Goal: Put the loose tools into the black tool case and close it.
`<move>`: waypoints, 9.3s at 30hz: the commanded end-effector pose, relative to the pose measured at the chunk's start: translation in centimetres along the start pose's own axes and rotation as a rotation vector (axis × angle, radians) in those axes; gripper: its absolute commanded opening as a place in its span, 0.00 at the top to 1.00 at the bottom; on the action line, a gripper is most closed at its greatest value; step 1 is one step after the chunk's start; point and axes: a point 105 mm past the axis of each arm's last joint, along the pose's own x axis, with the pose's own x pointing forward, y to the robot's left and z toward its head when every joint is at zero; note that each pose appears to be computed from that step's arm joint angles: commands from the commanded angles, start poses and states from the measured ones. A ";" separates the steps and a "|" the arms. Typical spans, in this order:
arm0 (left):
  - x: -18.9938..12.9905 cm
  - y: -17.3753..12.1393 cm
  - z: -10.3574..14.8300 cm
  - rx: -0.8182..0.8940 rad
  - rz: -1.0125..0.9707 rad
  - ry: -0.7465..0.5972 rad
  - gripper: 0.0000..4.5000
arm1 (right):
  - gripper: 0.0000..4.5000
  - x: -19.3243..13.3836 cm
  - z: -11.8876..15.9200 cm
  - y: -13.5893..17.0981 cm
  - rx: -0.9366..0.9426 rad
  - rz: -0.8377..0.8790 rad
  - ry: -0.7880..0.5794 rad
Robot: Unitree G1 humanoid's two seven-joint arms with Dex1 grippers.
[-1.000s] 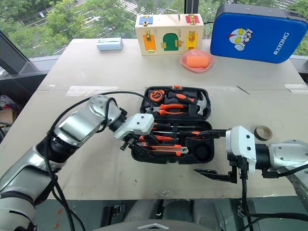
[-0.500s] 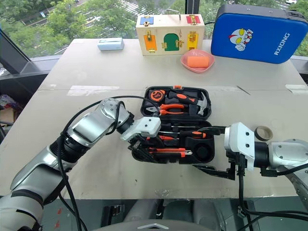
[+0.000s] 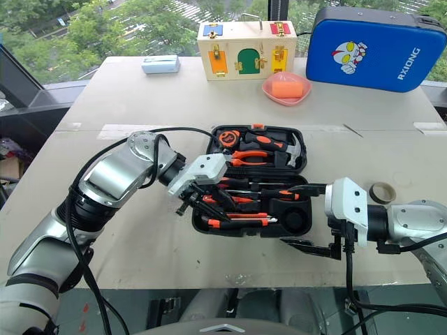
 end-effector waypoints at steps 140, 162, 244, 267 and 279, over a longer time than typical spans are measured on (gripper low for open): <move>-10.0 -1.4 -5.4 -0.218 0.746 -0.368 0.34 | 0.51 -3.0 -5.4 -9.6 0.155 -0.097 0.225; -1.9 -1.0 -7.7 -0.214 0.577 -0.212 0.99 | 1.00 1.1 -6.5 -6.0 -0.064 0.248 0.202; -9.9 5.3 -1.9 -0.183 1.179 -0.617 1.00 | 0.99 0.8 -0.1 -16.6 -0.005 -0.696 -0.128; -8.4 -4.8 -4.4 0.583 1.363 -0.218 0.63 | 0.88 -3.3 -5.6 -8.5 -0.773 -0.369 0.078; -9.5 -11.7 -13.8 -0.185 1.295 -0.093 0.19 | 0.65 -5.1 -7.3 0.6 -0.039 0.188 0.197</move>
